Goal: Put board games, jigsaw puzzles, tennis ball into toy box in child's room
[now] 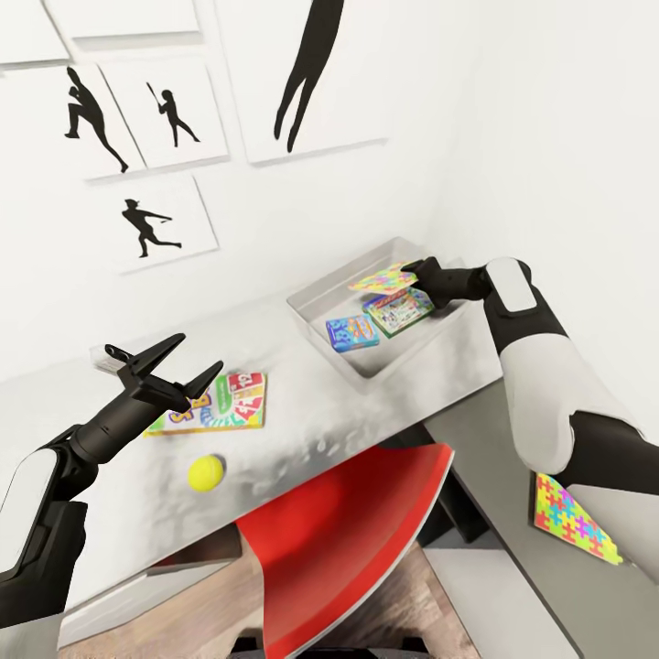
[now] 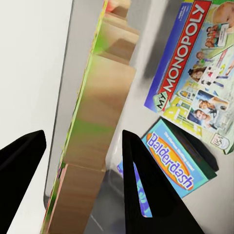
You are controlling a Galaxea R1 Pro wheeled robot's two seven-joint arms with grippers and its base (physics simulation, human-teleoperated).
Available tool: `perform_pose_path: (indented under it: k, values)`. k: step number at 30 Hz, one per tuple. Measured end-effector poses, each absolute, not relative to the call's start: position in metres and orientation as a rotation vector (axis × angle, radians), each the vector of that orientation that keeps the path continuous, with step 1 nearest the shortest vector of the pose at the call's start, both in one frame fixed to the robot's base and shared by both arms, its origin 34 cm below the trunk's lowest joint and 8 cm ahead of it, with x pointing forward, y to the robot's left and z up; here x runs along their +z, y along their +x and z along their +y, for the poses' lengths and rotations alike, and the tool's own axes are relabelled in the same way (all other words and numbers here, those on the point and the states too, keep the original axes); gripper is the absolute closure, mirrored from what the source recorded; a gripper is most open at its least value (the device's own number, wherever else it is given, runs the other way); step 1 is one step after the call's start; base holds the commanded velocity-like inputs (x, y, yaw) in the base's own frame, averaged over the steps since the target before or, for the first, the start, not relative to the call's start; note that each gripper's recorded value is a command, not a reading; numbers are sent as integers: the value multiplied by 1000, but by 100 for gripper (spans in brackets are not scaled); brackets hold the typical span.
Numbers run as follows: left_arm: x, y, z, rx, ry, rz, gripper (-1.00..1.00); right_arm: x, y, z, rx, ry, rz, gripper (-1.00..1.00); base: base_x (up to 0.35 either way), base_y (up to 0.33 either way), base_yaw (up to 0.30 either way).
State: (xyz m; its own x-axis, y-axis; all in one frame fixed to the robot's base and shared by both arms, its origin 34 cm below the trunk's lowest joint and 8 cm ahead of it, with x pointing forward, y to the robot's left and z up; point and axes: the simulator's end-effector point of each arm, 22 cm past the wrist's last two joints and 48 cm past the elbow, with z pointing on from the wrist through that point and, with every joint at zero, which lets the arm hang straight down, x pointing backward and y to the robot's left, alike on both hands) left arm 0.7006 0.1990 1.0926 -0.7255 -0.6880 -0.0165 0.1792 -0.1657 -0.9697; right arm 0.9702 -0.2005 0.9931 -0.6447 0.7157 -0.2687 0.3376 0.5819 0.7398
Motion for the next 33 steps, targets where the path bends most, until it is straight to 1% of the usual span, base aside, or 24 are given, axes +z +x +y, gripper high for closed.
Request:
perform_pose_path:
  k: [33]
  values:
    - [1060, 704, 200, -1936, -644, 1564, -100, 963, 978, -199, 891, 852, 2282, 100, 0, 0, 0]
